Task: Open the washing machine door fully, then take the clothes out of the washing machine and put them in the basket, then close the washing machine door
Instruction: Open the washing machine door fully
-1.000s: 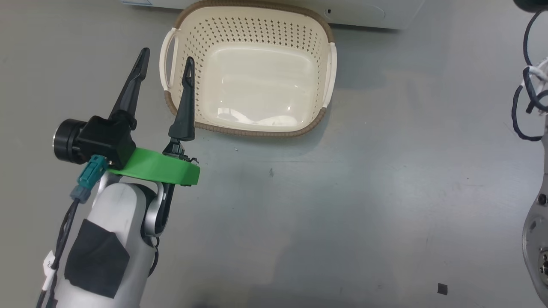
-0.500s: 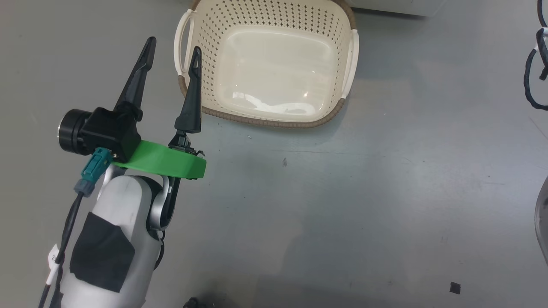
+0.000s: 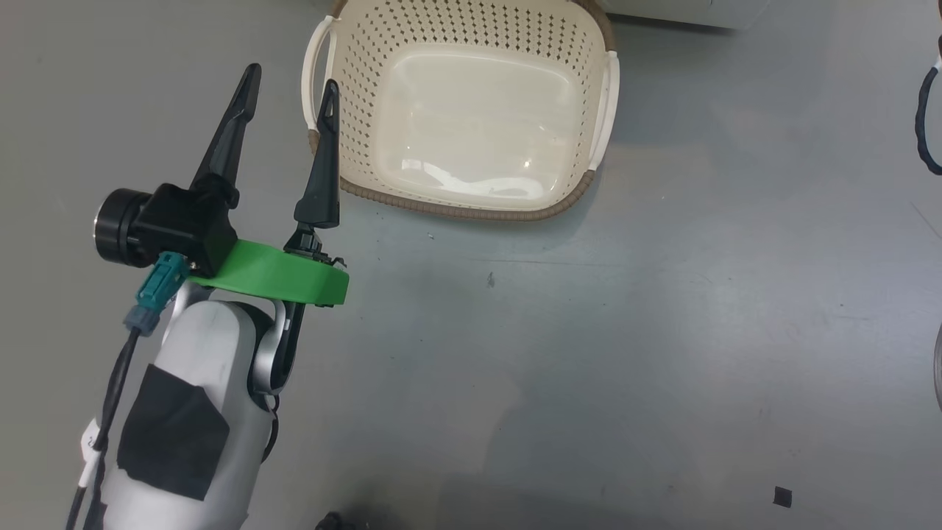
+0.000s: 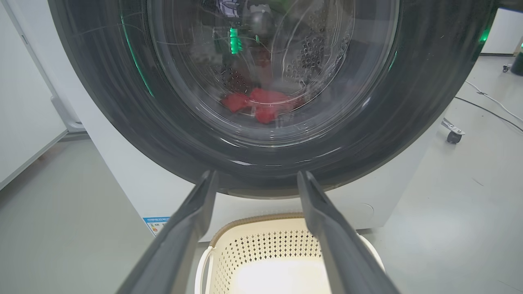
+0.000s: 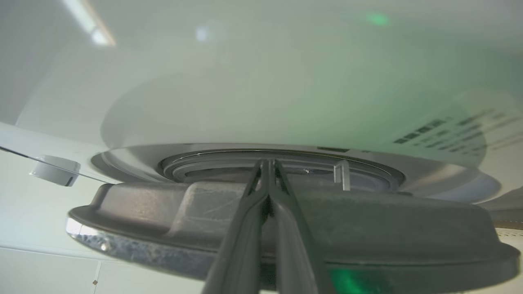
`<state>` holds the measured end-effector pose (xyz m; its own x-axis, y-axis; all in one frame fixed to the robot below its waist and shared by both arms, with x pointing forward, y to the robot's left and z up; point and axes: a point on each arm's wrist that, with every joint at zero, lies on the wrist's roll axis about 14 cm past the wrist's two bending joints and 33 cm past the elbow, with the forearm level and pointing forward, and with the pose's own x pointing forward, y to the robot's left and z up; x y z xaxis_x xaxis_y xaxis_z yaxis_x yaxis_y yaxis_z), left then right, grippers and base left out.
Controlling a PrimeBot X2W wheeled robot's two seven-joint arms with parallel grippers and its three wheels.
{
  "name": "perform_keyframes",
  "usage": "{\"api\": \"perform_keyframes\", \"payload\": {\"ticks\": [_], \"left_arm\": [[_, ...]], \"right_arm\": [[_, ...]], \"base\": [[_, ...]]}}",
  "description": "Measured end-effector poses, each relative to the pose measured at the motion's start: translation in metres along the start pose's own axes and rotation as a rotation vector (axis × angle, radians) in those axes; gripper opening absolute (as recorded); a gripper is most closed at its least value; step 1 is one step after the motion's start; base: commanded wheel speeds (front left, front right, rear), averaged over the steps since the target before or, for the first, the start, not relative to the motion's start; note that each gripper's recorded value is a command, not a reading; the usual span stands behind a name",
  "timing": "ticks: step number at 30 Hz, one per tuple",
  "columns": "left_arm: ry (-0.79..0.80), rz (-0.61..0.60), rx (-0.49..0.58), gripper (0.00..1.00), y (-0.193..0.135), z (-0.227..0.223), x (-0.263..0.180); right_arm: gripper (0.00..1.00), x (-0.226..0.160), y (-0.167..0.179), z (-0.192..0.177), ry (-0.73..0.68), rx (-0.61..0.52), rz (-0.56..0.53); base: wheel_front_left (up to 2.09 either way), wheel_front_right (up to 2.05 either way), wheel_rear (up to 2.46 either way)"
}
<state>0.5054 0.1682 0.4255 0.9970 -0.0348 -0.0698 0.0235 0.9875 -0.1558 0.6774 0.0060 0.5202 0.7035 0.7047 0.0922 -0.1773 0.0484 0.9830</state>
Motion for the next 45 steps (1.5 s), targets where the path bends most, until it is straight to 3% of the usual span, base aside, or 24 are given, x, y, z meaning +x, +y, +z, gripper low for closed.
{"api": "perform_keyframes", "payload": {"ticks": [45], "left_arm": [[-0.047, -0.025, 0.0, 1.0, -0.015, 0.035, -0.03]], "right_arm": [[0.0, -0.061, 0.047, -0.095, 0.293, 0.086, 0.012]], "base": [[0.0, 0.0, 0.0]]}}
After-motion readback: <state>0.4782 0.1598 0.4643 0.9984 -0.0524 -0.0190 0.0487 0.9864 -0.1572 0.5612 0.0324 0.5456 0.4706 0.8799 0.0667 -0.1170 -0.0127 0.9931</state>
